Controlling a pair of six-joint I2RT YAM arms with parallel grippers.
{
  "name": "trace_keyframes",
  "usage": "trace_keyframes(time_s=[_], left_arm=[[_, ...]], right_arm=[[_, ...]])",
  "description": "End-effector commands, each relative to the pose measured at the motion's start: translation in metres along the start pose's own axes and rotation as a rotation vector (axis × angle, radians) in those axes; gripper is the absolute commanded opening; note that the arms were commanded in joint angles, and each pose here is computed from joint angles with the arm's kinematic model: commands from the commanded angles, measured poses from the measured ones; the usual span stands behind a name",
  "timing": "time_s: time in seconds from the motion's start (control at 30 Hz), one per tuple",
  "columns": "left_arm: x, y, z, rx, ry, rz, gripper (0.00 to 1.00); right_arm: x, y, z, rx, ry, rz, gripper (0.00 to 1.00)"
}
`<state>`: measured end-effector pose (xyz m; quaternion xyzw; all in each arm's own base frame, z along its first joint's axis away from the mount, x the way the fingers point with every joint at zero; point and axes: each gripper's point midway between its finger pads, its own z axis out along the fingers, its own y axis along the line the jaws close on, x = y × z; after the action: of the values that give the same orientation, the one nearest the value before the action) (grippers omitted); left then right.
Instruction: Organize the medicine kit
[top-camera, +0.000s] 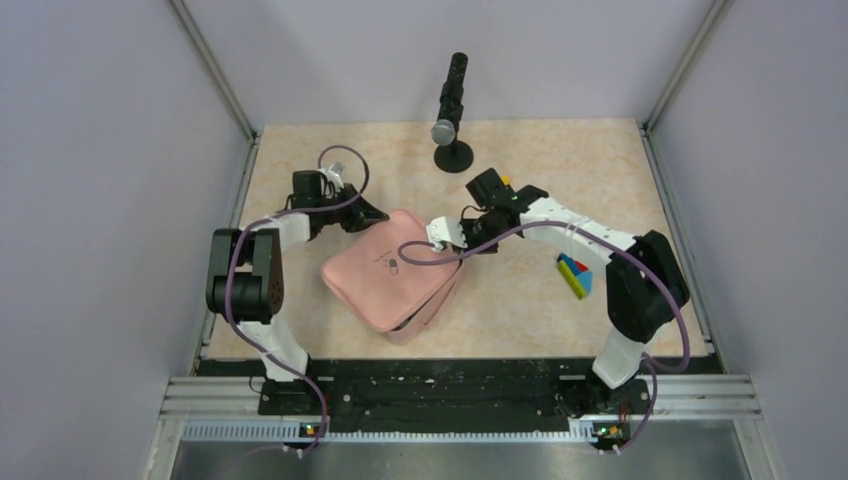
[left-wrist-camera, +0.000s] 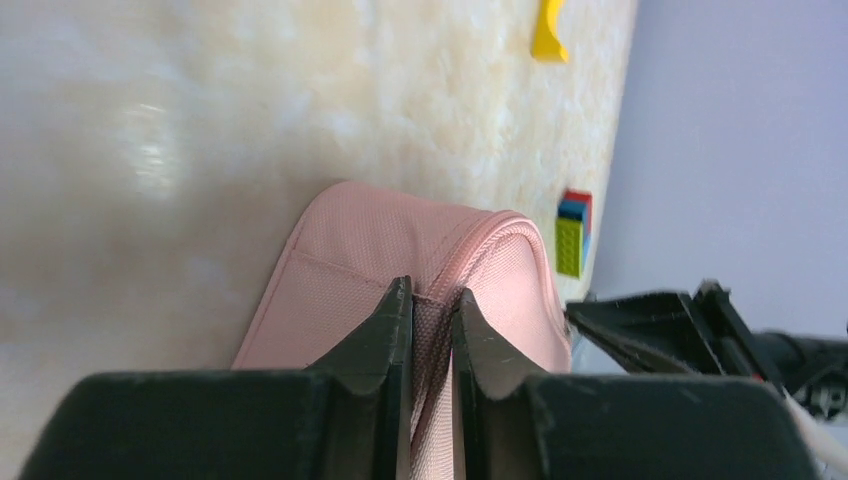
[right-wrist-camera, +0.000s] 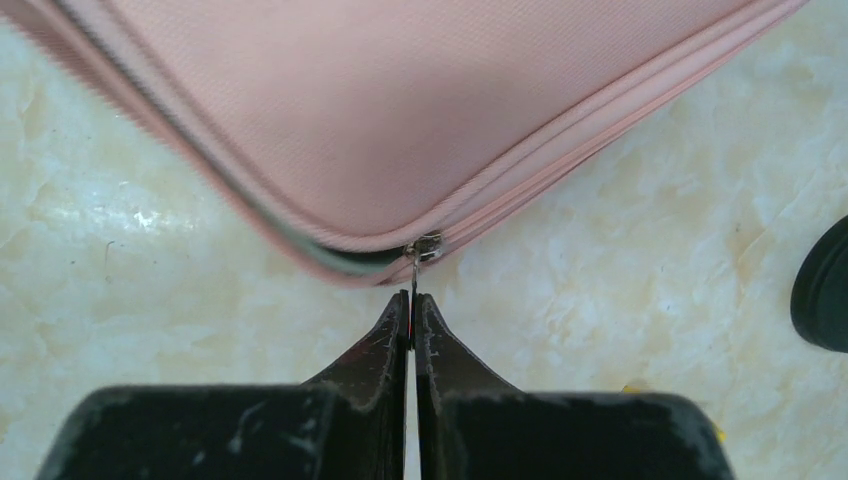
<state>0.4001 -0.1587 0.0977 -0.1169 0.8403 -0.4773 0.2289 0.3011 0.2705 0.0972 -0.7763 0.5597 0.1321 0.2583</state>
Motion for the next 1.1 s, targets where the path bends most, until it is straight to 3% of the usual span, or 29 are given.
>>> trace_keyframes(time_s=[0.0, 0.13, 0.17, 0.23, 0.33, 0.5, 0.53, 0.63, 0.73, 0.83, 0.93, 1.07], left_arm=[[-0.076, 0.031, -0.038, -0.226, -0.35, -0.112, 0.0], [-0.081, 0.035, -0.052, -0.273, -0.392, -0.136, 0.0], [-0.081, 0.034, -0.054, -0.278, -0.4, -0.134, 0.06], [-0.08, 0.02, -0.055, -0.223, -0.392, -0.072, 0.35], [-0.076, -0.016, -0.057, -0.084, -0.347, 0.173, 0.54], [-0.066, -0.04, -0.052, 0.068, -0.184, 0.607, 0.61], [-0.069, -0.039, -0.049, 0.078, -0.161, 0.63, 0.61], [-0.064, -0.021, -0.04, 0.034, -0.055, 0.488, 0.57], [-0.044, -0.016, -0.043, 0.032, -0.048, 0.38, 0.53], [-0.018, -0.018, -0.053, 0.056, -0.048, 0.386, 0.48], [0.015, -0.008, -0.057, 0.068, 0.054, 0.395, 0.36], [0.059, -0.004, -0.074, 0.089, 0.134, 0.441, 0.32]], right_arm=[[0.008, 0.048, -0.024, -0.119, 0.063, 0.104, 0.0], [0.009, 0.05, -0.031, -0.117, 0.068, 0.119, 0.0], [0.01, 0.05, -0.032, -0.118, 0.067, 0.123, 0.0], [0.012, 0.048, -0.029, -0.107, 0.059, 0.127, 0.0], [0.017, 0.034, -0.021, -0.067, 0.043, 0.098, 0.0], [0.015, -0.007, -0.01, 0.027, 0.012, 0.027, 0.0], [0.013, -0.013, -0.008, 0.038, 0.004, 0.02, 0.0], [0.008, -0.028, -0.004, 0.049, -0.008, 0.019, 0.0], [0.004, -0.043, 0.0, 0.077, -0.016, 0.022, 0.0], [-0.001, -0.059, 0.01, 0.104, -0.038, 0.041, 0.0], [-0.008, -0.077, 0.021, 0.126, -0.062, 0.06, 0.0], [-0.021, -0.094, 0.037, 0.131, -0.093, 0.07, 0.0]])
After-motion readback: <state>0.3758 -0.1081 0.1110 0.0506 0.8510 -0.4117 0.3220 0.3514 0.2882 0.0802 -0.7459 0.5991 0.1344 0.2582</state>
